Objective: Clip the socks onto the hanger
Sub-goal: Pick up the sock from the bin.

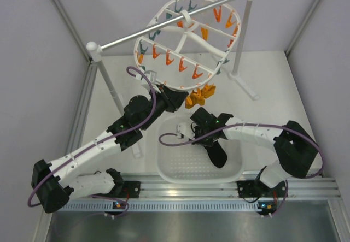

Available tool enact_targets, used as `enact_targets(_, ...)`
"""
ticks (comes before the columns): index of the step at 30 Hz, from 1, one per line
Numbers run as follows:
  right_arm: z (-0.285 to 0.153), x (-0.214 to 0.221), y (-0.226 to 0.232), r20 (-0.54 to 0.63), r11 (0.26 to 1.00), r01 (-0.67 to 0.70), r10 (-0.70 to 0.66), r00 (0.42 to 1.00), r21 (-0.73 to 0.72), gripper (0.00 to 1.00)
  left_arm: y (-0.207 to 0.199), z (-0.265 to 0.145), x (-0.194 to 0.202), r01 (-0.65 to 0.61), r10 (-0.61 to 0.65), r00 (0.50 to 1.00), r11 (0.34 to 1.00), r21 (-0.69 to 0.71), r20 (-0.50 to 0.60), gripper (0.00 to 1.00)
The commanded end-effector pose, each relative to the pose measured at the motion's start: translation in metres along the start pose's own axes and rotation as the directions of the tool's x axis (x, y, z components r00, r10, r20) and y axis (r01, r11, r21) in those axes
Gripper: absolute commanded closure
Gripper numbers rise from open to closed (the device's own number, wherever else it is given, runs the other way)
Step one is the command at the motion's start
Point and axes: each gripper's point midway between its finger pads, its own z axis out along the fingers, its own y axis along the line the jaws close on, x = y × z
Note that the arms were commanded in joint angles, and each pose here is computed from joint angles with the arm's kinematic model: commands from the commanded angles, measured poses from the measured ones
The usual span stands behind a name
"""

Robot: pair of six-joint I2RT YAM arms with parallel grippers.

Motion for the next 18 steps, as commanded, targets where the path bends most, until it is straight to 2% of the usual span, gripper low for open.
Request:
enact_targets(1, -0.038, -0.051, 0.007, 0.174, 0.983, 0.175, -0.182, 0.968, 0.052, 1.0, -0.003, 0.0, -0.011, 0.006, -0.006, 0.999, 1.0, 0.012, 0.042, 1.0)
enact_targets(5, -0.058, -0.068, 0.031, 0.237, 0.935, 0.352, -0.354, 0.904, 0.055, 1.0, -0.003, 0.001, -0.011, 0.01, -0.011, 0.999, 1.0, 0.012, 0.042, 1.0)
enact_targets(6, -0.061, -0.073, 0.041, 0.252, 0.9, 0.432, -0.433, 0.865, 0.06, 1.0, -0.001, 0.001, -0.01, 0.011, -0.012, 0.999, 1.0, 0.009, 0.041, 1.0)
enact_targets(8, -0.053, -0.066, 0.052, 0.242, 0.865, 0.501, -0.496, 0.834, 0.046, 0.98, -0.002, 0.001, -0.008, 0.014, -0.015, 0.999, 1.0, 0.012, 0.037, 1.0)
enact_targets(10, -0.044, -0.06, 0.064, 0.23, 0.817, 0.576, -0.565, 0.792, 0.023, 0.89, -0.001, 0.002, -0.007, 0.017, -0.017, 0.999, 1.0, 0.011, 0.033, 1.0)
enact_targets(11, -0.041, -0.058, 0.067, 0.226, 0.803, 0.595, -0.583, 0.781, 0.016, 0.73, -0.001, 0.001, -0.007, 0.014, -0.014, 0.999, 1.0, 0.011, 0.033, 1.0)
enact_targets(14, -0.04, -0.054, 0.071, 0.223, 0.809, 0.588, -0.571, 0.79, -0.009, 0.5, 0.0, 0.001, -0.006, 0.01, -0.01, 0.999, 1.0, 0.009, 0.031, 1.0)
enact_targets(17, -0.047, -0.052, 0.069, 0.231, 0.871, 0.491, -0.475, 0.849, -0.013, 0.44, -0.001, 0.001, -0.007, 0.012, -0.012, 0.999, 1.0, 0.012, 0.03, 1.0)
enact_targets(18, -0.052, -0.052, 0.064, 0.241, 0.916, 0.401, -0.388, 0.89, -0.004, 0.44, -0.001, 0.0, -0.008, 0.012, -0.013, 0.999, 1.0, 0.013, 0.033, 1.0)
